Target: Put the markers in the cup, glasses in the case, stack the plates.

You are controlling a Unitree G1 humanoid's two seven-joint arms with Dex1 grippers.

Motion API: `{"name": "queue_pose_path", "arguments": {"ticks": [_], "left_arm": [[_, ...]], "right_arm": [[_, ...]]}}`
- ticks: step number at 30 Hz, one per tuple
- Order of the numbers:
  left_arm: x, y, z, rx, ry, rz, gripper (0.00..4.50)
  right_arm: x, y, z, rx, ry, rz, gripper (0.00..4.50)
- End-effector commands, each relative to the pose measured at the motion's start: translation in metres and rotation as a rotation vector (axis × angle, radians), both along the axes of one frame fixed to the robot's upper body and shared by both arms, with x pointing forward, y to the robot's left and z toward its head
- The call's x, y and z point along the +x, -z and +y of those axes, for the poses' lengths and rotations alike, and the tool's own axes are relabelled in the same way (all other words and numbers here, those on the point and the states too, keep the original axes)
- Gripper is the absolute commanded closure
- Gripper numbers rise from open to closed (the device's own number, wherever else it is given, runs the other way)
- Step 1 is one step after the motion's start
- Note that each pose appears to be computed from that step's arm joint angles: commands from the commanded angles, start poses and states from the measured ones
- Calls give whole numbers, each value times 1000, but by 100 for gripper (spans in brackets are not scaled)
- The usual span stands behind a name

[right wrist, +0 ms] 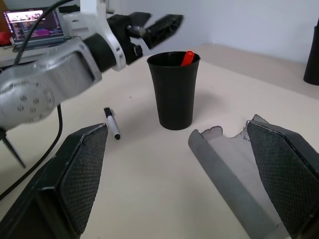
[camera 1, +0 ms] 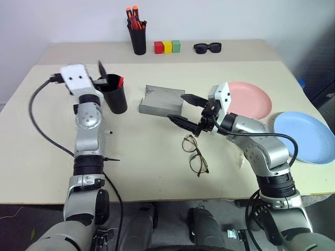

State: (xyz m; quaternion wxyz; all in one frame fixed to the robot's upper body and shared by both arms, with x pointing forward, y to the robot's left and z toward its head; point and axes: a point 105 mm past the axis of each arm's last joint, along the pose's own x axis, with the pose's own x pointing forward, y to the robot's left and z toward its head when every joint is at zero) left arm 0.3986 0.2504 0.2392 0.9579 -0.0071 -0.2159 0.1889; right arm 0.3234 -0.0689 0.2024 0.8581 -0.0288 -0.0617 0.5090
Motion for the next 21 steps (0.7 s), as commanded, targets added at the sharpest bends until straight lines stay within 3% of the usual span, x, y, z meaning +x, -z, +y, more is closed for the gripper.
{"name": "queue_pose_path", "arguments": {"ticks": [1, 5, 12, 17, 21], "left_arm": [[-26, -15, 33, -98, -176, -3, 3], [-50, 18, 52, -275, -351, 249, 3], [-69, 89, 21, -554, -363, 691, 3], [-64, 110, -6, -702, -296, 839, 3], [-53, 112, -27, -774, -228, 888, 3]], "right_arm": [[-1, -14, -8, 8, -1, -62, 0], [-1, -11, -14, -15, -14, -61, 0], [-1, -5, -20, -56, -69, -54, 0], [0, -3, -20, -62, -78, -53, 0], [-2, 0, -21, -61, -77, -47, 0]]}}
